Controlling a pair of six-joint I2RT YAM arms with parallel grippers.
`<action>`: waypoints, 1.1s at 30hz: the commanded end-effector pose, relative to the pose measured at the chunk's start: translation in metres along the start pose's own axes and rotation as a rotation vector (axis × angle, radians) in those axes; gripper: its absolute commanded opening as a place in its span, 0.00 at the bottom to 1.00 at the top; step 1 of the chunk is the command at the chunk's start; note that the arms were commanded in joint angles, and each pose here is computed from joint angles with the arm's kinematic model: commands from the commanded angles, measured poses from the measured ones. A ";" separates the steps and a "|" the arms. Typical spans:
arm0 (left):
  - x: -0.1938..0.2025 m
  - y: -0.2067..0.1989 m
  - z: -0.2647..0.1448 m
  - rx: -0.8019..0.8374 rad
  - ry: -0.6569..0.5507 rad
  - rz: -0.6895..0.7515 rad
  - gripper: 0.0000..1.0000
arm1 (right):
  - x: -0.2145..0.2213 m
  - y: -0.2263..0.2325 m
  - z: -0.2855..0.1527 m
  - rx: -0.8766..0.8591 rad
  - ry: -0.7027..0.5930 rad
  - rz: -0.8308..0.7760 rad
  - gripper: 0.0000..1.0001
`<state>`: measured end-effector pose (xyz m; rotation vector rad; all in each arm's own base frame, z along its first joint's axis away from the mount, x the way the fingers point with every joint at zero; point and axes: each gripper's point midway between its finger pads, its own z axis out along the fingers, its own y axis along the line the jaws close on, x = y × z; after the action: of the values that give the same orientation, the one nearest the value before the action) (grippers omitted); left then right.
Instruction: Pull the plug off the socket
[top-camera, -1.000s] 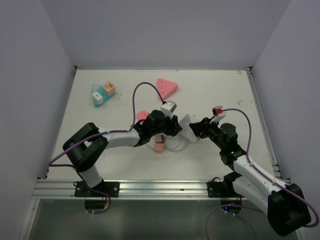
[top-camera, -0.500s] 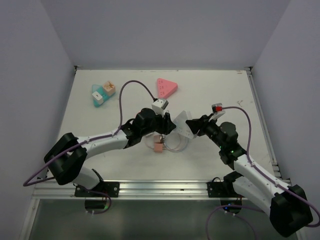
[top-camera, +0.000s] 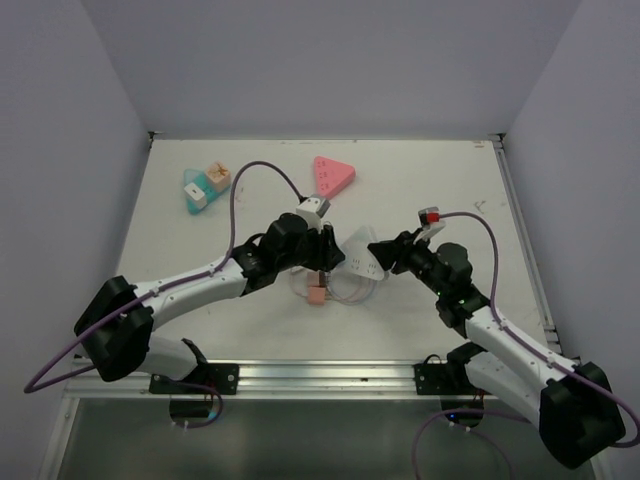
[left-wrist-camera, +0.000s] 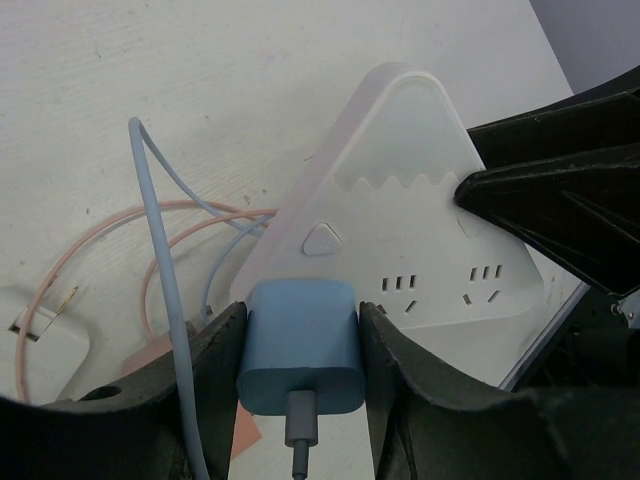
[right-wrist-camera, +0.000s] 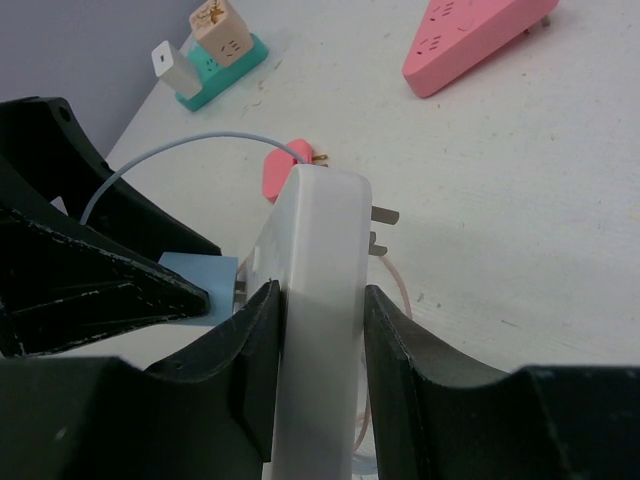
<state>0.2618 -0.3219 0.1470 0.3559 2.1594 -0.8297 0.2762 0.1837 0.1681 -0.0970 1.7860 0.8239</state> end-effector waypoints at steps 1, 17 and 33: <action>-0.010 0.014 -0.020 -0.088 -0.006 -0.020 0.00 | -0.021 -0.049 0.002 0.222 -0.077 -0.086 0.00; -0.037 -0.013 0.017 0.123 -0.242 -0.046 0.00 | 0.002 0.003 0.011 -0.021 0.161 0.031 0.43; -0.068 -0.020 -0.005 0.164 -0.406 -0.059 0.00 | 0.013 0.017 0.014 -0.101 0.272 0.035 0.68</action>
<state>0.2801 -0.3274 0.1520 0.2481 1.9387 -0.9374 0.2733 0.1992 0.1429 -0.1843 2.0492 0.9124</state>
